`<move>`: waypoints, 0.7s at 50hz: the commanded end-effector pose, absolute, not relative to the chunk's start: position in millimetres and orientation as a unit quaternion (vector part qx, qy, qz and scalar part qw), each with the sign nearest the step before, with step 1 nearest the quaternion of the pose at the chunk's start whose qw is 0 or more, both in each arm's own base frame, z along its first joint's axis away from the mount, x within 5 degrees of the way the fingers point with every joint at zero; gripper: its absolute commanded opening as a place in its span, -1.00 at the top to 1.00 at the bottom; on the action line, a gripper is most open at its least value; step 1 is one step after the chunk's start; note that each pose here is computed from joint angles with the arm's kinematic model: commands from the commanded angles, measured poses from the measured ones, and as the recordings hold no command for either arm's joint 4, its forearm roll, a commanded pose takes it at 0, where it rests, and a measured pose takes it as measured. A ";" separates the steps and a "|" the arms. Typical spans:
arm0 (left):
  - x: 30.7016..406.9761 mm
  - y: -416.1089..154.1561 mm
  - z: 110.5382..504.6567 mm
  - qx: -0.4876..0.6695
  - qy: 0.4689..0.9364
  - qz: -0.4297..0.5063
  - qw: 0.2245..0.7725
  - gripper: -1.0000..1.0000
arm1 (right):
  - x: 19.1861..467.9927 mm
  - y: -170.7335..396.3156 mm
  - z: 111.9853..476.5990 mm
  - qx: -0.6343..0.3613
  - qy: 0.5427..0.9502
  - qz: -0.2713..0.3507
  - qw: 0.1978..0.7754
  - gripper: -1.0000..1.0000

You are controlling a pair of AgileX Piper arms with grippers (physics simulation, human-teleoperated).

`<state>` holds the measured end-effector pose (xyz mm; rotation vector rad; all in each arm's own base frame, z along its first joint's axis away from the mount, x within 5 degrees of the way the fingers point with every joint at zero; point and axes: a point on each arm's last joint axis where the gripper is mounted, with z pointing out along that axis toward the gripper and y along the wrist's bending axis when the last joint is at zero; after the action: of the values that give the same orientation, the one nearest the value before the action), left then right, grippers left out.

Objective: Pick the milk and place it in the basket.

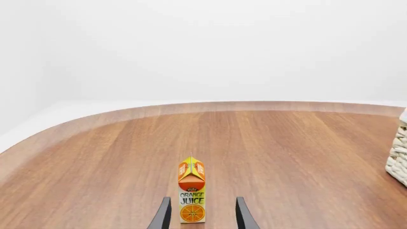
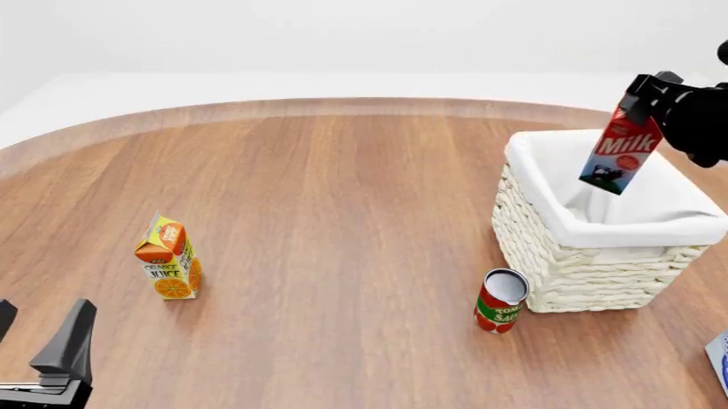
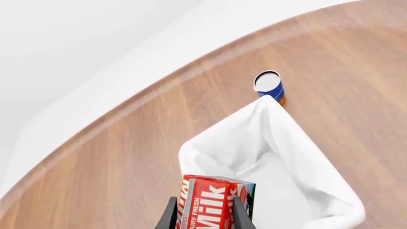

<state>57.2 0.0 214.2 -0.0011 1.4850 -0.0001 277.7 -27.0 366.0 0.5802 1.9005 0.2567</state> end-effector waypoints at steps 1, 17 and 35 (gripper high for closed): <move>57.2 0.0 214.2 -0.001 0.676 0.000 0.737 -1.00 | 287.5 -27.4 362.4 0.249 0.794 0.115 0.542 1.00; 57.2 0.0 214.2 -0.001 0.676 0.000 0.737 -1.00 | 299.0 -30.3 346.2 0.256 0.800 0.112 0.530 1.00; 57.2 0.0 214.2 0.000 0.676 0.000 0.737 -1.00 | 306.9 -36.2 332.7 0.265 0.803 0.107 0.523 1.00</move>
<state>57.2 0.0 214.2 -0.0012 1.4850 -0.0001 303.2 -33.1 330.5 0.6175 1.9535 0.2450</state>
